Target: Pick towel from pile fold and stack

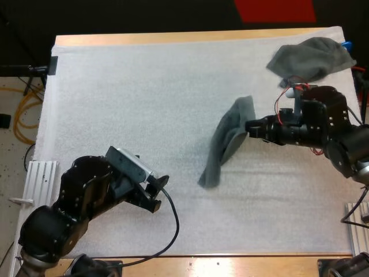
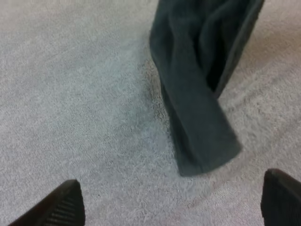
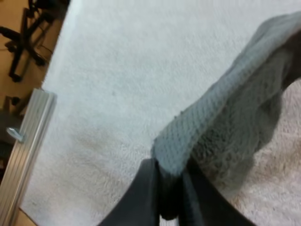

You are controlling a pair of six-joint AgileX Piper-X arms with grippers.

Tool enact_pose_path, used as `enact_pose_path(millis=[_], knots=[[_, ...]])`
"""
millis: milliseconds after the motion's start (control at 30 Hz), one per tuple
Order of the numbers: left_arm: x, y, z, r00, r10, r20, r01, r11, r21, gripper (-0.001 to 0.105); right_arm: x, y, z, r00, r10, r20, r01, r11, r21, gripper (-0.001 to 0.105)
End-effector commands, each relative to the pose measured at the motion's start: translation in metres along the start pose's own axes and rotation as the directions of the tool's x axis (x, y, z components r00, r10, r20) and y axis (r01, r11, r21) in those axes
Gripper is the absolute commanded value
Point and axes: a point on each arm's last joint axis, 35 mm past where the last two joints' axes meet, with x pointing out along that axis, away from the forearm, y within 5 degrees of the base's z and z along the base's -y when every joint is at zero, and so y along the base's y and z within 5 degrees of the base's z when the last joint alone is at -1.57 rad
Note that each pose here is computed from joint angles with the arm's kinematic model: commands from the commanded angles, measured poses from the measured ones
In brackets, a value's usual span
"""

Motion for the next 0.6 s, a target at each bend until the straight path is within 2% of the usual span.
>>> enact_pose_path(millis=[0,67,133,267,367,433,500,567], knots=[[-0.006,-0.002,0.002,1.0,-0.008,0.025,0.008,1.0,-0.006,0.073,0.001,-0.002,0.001,1.0,-0.029,0.004,0.029,1.0,0.002,0.0],[-0.01,-0.002,0.0,0.999,-0.011,0.037,0.011,1.0,-0.003,0.073,-0.001,-0.005,0.001,0.992,-0.125,0.016,0.125,0.992,-0.001,0.0],[-0.015,-0.003,-0.002,0.999,-0.013,0.05,0.013,1.0,0.0,0.073,-0.007,-0.006,0.006,0.97,-0.236,0.049,0.237,0.971,-0.013,0.0],[-0.025,-0.004,-0.005,0.997,-0.019,0.078,0.019,1.0,0.006,0.073,-0.022,-0.002,0.02,0.929,-0.35,0.123,0.36,0.93,-0.077,0.0],[-0.031,-0.005,-0.007,0.995,-0.017,0.102,0.016,1.0,0.01,0.073,-0.04,0.003,0.035,0.873,-0.457,0.169,0.48,0.867,-0.134,0.0],[-0.033,-0.005,-0.007,0.994,-0.019,0.11,0.018,1.0,0.012,0.073,-0.055,0.007,0.046,0.819,-0.538,0.2,0.57,0.802,-0.177,0.0],[-0.033,-0.005,-0.007,0.994,-0.019,0.11,0.018,1.0,0.012,0.073,-0.061,0.008,0.049,0.793,-0.574,0.205,0.608,0.77,-0.192,0.0],[-0.033,-0.005,-0.007,0.994,-0.019,0.11,0.018,1.0,0.012,0.073,-0.061,0.009,0.048,0.798,-0.572,0.192,0.602,0.776,-0.19,0.0]])
